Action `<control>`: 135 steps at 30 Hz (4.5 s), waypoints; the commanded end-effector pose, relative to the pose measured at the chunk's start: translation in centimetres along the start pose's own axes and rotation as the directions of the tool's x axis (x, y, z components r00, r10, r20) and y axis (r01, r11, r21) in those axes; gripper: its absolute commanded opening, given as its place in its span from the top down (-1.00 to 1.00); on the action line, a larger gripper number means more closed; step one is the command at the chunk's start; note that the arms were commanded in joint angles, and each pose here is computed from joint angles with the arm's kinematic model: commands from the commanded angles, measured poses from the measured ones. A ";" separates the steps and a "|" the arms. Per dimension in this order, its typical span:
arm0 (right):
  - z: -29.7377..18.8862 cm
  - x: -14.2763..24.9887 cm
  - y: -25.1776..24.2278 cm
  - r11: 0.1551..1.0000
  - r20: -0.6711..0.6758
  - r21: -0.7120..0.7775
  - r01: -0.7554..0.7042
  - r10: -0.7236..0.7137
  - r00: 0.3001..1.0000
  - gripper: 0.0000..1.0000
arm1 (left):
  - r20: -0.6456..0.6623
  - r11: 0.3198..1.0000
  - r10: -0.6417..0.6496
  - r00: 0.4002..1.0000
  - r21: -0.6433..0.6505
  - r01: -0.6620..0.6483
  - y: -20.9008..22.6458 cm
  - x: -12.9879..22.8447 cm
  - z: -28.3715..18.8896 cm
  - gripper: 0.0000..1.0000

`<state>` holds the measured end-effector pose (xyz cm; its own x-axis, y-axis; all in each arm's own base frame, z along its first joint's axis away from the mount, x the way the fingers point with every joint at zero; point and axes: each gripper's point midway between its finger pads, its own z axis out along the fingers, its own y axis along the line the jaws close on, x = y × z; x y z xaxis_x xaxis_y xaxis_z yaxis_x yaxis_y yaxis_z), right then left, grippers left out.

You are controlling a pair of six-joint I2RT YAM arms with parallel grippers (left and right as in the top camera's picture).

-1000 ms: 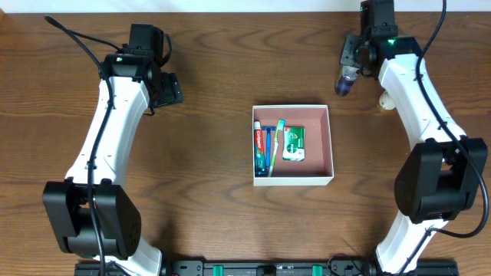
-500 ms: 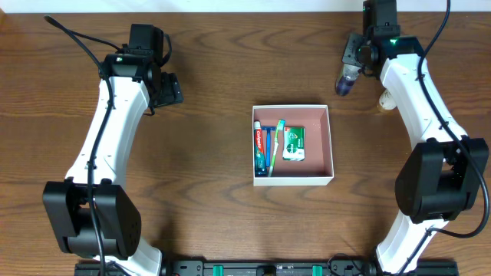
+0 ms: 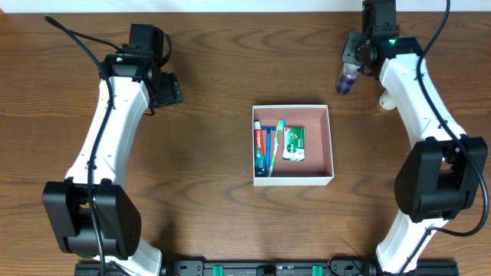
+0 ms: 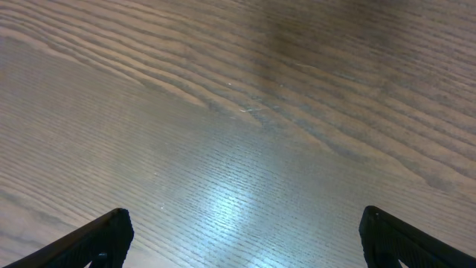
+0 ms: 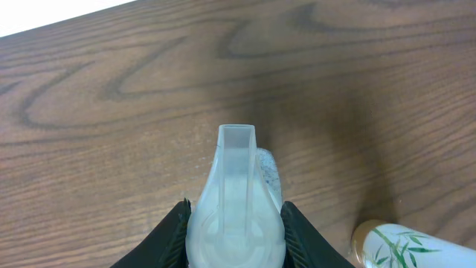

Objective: Pack container
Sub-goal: 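Close right gripper around the spray bottle's neck, then lift the spray bottle and carry it over the box, then lower the spray bottle into the box's right side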

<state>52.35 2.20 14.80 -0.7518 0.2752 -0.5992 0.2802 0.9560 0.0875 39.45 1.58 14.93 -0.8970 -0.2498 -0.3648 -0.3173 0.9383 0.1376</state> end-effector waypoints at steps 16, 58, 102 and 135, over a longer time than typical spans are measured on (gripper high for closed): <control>-10.7 -4.3 -0.5 0.999 0.121 -0.046 -0.018 0.023 0.992 0.87 | 0.026 1.000 -0.020 0.999 0.008 0.020 0.1 -0.7 -0.8 -0.96; -23.0 7.7 5.9 0.945 -0.132 -0.288 0.156 -0.200 0.971 0.86 | 0.026 1.000 -0.020 0.999 0.008 0.020 0.1 -0.7 -0.8 -0.96; -13.9 11.0 7.1 0.963 -0.323 -0.188 0.192 -0.245 0.914 0.89 | 0.026 1.000 -0.020 0.999 0.008 0.020 0.1 -0.7 -0.8 -0.96; -9.4 15.3 5.0 0.975 -0.391 -0.108 0.195 -0.222 0.893 0.88 | 0.026 1.000 -0.020 0.999 0.008 0.020 0.1 -0.7 -0.8 -0.96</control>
<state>37.11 12.79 14.63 -0.9634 0.0652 -0.2600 0.0402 0.9941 0.1003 39.45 1.58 14.93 -0.8970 -0.2498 -0.3648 -0.3173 0.9383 0.1376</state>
